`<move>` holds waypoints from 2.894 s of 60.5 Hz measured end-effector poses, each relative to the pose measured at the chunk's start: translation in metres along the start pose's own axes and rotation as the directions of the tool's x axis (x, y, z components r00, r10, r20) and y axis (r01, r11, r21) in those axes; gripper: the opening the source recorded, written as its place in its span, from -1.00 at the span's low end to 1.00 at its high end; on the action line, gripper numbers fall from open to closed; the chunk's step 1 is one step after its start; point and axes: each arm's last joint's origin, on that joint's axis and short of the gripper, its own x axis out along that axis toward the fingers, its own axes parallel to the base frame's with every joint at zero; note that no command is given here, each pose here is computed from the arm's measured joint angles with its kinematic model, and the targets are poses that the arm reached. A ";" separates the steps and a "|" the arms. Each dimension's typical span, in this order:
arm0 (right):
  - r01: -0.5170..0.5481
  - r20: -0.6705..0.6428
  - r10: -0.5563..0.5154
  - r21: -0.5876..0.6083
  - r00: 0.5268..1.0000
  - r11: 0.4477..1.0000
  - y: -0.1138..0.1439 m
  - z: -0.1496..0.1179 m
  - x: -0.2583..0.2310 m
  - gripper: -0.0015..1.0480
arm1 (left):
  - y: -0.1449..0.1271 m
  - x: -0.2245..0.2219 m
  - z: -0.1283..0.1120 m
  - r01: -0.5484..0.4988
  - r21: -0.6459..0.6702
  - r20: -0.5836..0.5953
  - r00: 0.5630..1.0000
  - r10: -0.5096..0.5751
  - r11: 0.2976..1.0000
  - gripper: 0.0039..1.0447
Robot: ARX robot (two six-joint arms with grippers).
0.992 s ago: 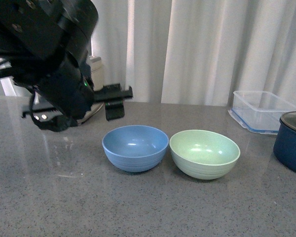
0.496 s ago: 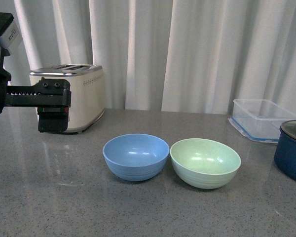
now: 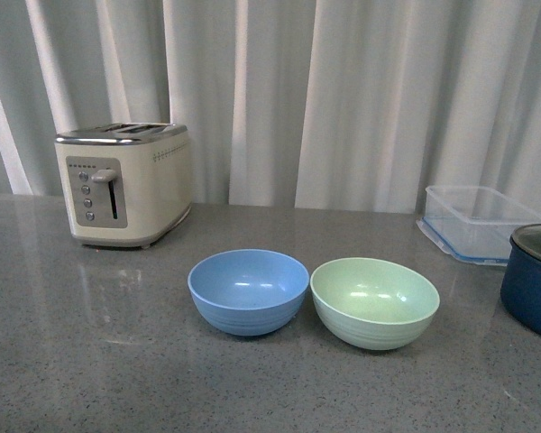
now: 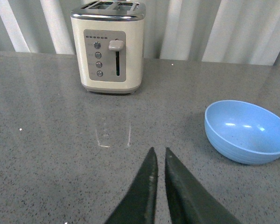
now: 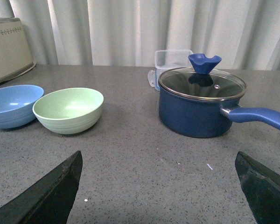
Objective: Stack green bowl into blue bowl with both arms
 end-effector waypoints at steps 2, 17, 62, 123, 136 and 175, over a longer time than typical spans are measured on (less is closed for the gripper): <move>0.000 0.000 0.000 0.000 1.000 1.000 0.000 0.000 0.000 0.81 | 0.002 -0.005 -0.002 0.000 -0.003 0.002 1.000 0.000 1.000 -0.94; 0.000 0.000 0.000 0.000 1.000 1.000 0.000 0.000 0.000 0.81 | 0.018 -0.040 -0.019 0.009 0.003 0.006 1.000 -0.009 1.000 -0.94; 0.000 0.000 0.000 0.000 1.000 1.000 0.000 0.000 0.000 0.81 | 0.022 -0.089 -0.031 -0.010 0.002 0.038 0.999 0.010 1.000 -0.94; 0.000 0.000 0.000 0.000 1.000 1.000 0.000 0.000 0.000 0.81 | 0.022 -0.117 -0.034 -0.009 0.002 0.034 0.999 0.009 1.000 -0.84; -0.027 -0.372 0.042 0.046 0.927 0.999 0.003 0.005 0.002 0.81 | 0.022 -0.117 -0.034 -0.011 0.002 0.034 0.999 0.010 1.000 -0.10; -0.044 -0.780 0.188 0.202 0.597 0.978 0.061 0.074 0.173 0.81 | 0.022 -0.117 -0.034 -0.008 0.003 0.035 0.999 0.008 1.000 0.87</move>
